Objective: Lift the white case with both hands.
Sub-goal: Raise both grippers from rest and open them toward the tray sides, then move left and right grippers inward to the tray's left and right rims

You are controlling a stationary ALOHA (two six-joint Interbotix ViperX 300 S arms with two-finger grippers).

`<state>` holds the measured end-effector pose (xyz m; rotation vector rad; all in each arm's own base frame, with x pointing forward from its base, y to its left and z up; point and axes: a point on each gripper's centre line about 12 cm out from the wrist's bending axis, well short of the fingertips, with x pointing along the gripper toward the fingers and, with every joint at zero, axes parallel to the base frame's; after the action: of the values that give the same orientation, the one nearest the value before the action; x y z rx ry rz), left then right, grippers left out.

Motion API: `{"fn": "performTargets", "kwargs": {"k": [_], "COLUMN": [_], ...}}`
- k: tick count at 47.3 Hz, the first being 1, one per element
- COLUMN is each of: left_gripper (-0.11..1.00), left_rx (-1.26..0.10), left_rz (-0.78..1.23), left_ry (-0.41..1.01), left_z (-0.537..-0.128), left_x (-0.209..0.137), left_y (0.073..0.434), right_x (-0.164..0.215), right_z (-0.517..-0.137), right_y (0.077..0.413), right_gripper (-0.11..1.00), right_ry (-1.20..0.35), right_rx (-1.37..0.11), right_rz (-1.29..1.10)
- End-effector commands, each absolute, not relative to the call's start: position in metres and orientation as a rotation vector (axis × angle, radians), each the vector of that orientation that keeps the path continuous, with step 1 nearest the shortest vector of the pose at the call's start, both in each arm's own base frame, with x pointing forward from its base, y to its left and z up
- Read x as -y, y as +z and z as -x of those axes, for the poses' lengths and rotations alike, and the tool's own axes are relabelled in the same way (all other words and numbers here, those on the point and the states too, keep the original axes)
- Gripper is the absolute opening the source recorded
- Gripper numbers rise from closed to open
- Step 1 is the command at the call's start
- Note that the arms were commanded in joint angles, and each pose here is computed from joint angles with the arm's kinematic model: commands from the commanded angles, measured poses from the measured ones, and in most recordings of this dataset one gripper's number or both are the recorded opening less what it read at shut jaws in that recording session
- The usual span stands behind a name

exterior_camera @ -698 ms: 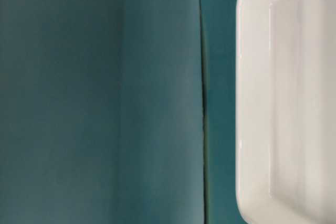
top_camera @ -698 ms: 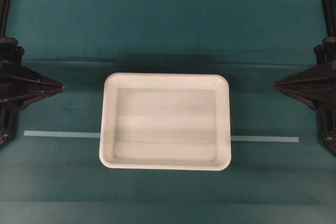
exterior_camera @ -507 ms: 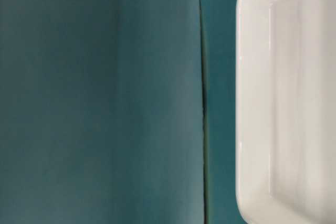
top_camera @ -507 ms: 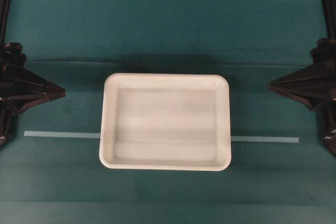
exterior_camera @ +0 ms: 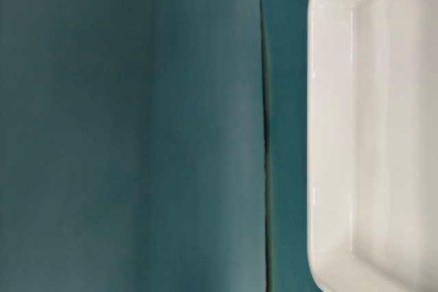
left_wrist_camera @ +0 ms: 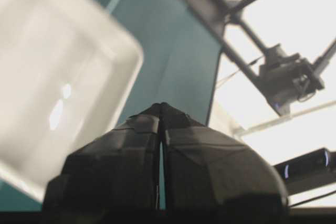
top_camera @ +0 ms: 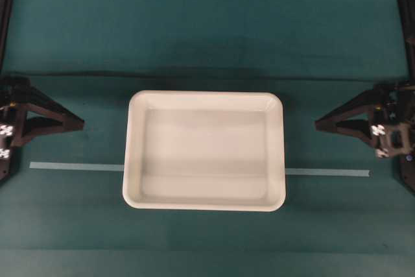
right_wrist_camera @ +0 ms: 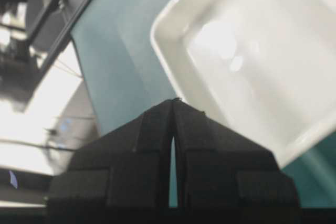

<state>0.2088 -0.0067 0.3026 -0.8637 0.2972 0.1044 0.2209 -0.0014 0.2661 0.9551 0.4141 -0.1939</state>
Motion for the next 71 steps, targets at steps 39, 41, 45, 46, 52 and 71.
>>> {"fn": "performTargets", "kwargs": {"k": [39,41,45,46,52,71], "left_gripper": [0.42,0.55,0.79,0.84,0.97,0.96], "left_rx": [-0.736,-0.747,-0.755,-0.756,-0.786,-0.787], "left_rz": [0.942,0.942,0.943,0.943,0.939,0.938], "left_ry": [0.4,0.408,0.414,0.415,0.44,0.448], "left_z": [-0.248,-0.249,-0.253,-0.253,-0.255,-0.273], "left_x": [0.002,0.002,0.002,0.002,0.0,-0.003], "left_y": [0.222,0.219,0.217,0.217,0.206,0.175], "right_x": [0.005,0.008,0.014,0.015,0.018,0.017], "right_z": [-0.258,-0.258,-0.258,-0.258,-0.262,-0.278], "right_y": [0.169,0.168,0.163,0.161,0.154,0.123], "right_gripper": [0.12,0.2,0.38,0.44,0.77,0.93], "right_ry": [-0.53,-0.541,-0.572,-0.579,-0.587,-0.648], "right_rx": [-0.839,-0.836,-0.827,-0.825,-0.809,-0.806], "right_rz": [-1.132,-1.14,-1.158,-1.162,-1.165,-1.226]}}
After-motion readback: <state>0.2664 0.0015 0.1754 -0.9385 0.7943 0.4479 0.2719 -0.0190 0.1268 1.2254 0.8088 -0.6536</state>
